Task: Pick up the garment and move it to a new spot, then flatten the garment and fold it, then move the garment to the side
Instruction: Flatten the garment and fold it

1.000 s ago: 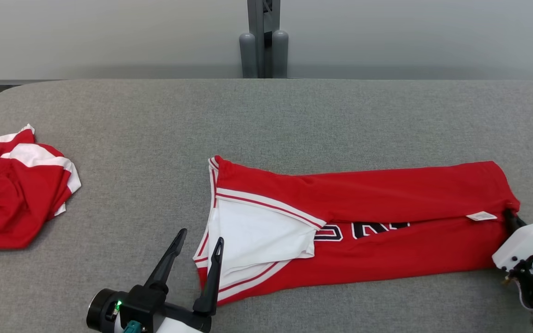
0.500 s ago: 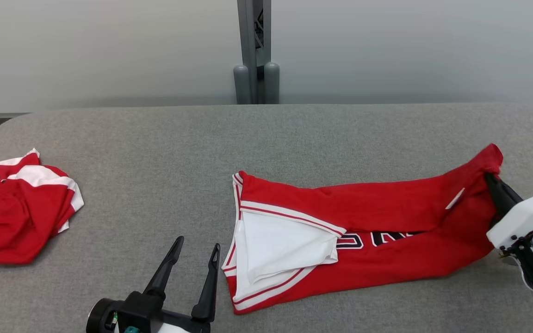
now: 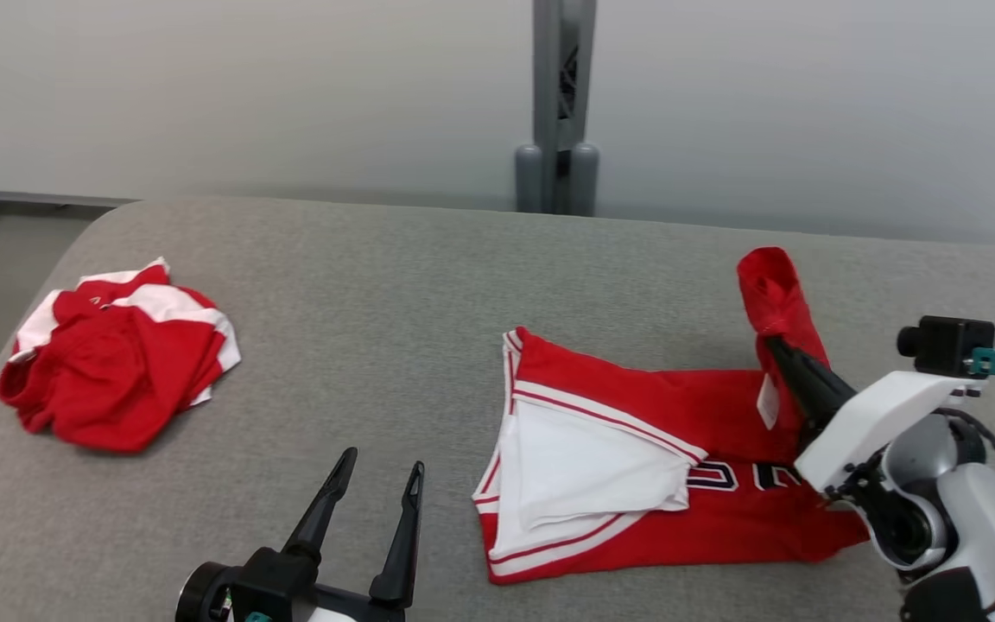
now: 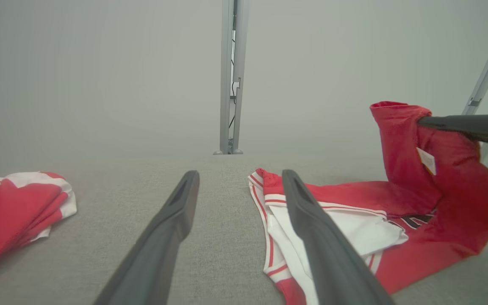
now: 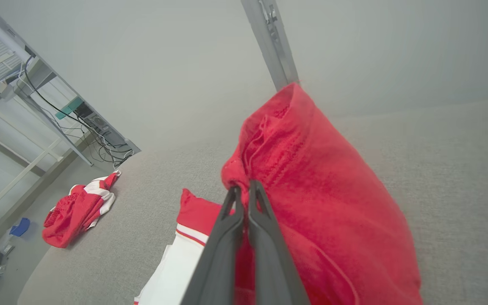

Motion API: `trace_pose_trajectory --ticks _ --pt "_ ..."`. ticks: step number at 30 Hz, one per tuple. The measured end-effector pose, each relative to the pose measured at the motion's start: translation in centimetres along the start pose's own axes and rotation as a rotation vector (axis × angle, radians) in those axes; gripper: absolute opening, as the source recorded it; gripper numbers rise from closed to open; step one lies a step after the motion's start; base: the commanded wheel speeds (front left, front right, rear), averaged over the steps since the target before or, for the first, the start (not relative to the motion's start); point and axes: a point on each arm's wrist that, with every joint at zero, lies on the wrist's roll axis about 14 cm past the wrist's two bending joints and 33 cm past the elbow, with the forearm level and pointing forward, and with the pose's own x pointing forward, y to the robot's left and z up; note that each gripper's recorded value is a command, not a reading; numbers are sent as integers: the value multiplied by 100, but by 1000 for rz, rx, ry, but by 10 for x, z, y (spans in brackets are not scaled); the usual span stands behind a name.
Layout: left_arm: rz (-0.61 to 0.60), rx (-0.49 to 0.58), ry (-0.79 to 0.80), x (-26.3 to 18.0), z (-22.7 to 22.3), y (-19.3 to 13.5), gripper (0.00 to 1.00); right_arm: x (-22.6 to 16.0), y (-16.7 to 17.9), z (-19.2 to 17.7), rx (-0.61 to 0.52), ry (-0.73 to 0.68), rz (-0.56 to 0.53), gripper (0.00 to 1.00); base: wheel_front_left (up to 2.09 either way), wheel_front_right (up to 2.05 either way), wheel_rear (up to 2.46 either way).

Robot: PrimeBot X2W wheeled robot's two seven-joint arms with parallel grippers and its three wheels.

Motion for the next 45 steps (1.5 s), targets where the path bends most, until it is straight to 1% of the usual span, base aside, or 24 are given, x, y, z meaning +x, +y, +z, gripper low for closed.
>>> trace_pose_trajectory --ticks 6,10,13,19,24,29,35,36,37,38,39,45 --pt "72 1 -11 -13 4 18 100 24 53 -24 9 70 114 0 0 0 0" --pt "123 4 -14 -23 5 31 100 36 79 -44 -2 133 168 0 0 0 0" --pt "156 6 -11 -29 4 39 100 42 91 -61 -9 185 193 0 0 0 0" --pt "202 -1 -6 -37 4 50 100 49 108 -93 -10 283 228 0 0 0 0" --pt "215 -3 2 -39 2 53 100 50 111 -113 -22 342 234 0 0 0 0" --pt "220 -5 2 -40 1 53 100 52 110 -122 -55 357 229 0 0 0 0" --pt "217 -7 1 -39 2 53 100 51 114 -132 -41 375 233 0 0 0 0" --pt "217 -8 2 -40 1 52 100 51 116 -133 -38 378 238 11 0 0 0" --pt "218 -8 1 -40 2 52 100 52 118 -133 -35 375 242 33 0 0 0" --pt "218 -8 0 -40 2 52 100 52 120 -133 -30 372 248 49 0 0 0" --pt "218 -7 -1 -40 2 53 100 52 123 -133 -19 367 254 100 0 0 0" --pt "222 -8 2 -40 1 53 100 51 141 -131 57 355 299 100 0 0 0"
